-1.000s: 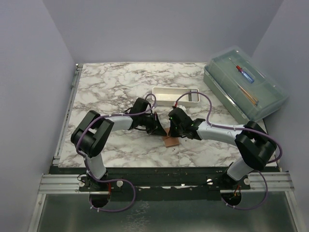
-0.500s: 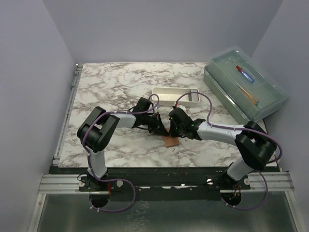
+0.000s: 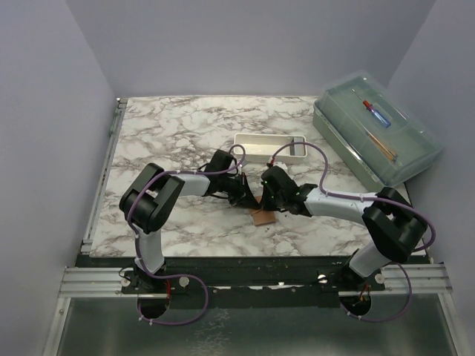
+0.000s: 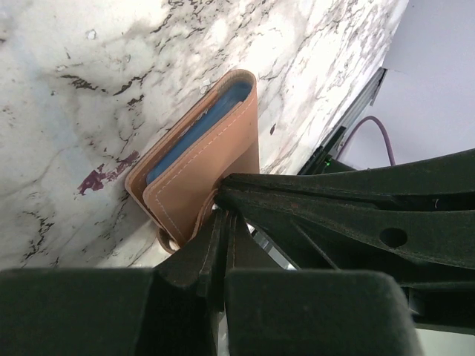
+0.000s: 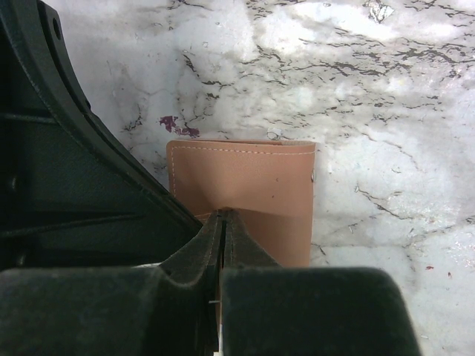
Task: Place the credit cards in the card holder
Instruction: Close the card holder at the center of the board.
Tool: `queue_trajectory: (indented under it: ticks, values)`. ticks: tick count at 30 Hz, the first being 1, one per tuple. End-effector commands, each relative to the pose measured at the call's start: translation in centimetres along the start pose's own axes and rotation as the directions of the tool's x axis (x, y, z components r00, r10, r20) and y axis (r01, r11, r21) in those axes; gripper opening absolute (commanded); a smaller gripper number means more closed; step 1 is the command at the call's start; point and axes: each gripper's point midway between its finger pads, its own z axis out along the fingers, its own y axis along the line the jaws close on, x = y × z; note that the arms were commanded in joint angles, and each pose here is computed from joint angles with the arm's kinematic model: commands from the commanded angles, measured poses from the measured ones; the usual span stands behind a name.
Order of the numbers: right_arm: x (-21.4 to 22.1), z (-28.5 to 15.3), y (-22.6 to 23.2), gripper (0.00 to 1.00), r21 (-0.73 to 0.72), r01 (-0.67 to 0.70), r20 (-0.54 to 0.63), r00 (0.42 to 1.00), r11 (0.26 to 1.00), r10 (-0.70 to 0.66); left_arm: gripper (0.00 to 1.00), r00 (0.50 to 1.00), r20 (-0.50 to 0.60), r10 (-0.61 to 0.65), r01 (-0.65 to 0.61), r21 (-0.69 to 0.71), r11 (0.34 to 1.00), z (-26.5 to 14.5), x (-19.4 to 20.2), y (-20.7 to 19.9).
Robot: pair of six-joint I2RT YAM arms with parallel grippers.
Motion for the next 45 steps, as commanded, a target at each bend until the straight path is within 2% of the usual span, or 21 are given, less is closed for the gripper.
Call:
queue_trajectory:
  ticks: [1,10,20,28,36,39,45]
  values:
    - [5.7,0.5,-2.9,0.00,0.066,0.020,-0.178,0.984,0.998,-0.008,0.00,1.000,0.006,-0.009,0.011,-0.297,0.955,1.8,2.4,7.3]
    - [6.9,-0.1,-2.9,0.00,0.050,-0.024,-0.204,0.978,0.998,0.034,0.00,0.999,0.003,0.033,-0.028,-0.476,0.879,2.0,5.0,10.8]
    - [7.1,-0.7,-1.8,0.02,0.015,-0.164,-0.225,0.961,0.986,0.164,0.00,0.999,-0.006,0.052,-0.044,-0.614,0.788,0.8,7.1,14.7]
    - [5.7,-1.9,-1.8,0.10,-0.040,-0.324,-0.252,0.919,0.945,0.304,0.00,0.998,-0.012,0.066,-0.059,-0.618,0.784,0.6,7.2,14.8]
    - [6.1,-2.0,-2.3,0.21,-0.063,-0.375,-0.280,0.896,0.925,0.344,0.00,0.997,-0.018,0.075,-0.070,-0.613,0.787,0.4,7.4,14.6]
    - [6.4,-2.1,-2.5,0.10,-0.049,-0.366,-0.289,0.896,0.929,0.338,0.00,0.997,-0.021,0.073,-0.071,-0.610,0.789,0.4,7.6,14.6]
    - [8.0,-1.7,-3.5,0.00,-0.034,-0.346,-0.310,0.896,0.938,0.319,0.00,0.996,-0.031,0.079,-0.080,-0.650,0.756,0.1,7.8,15.1]
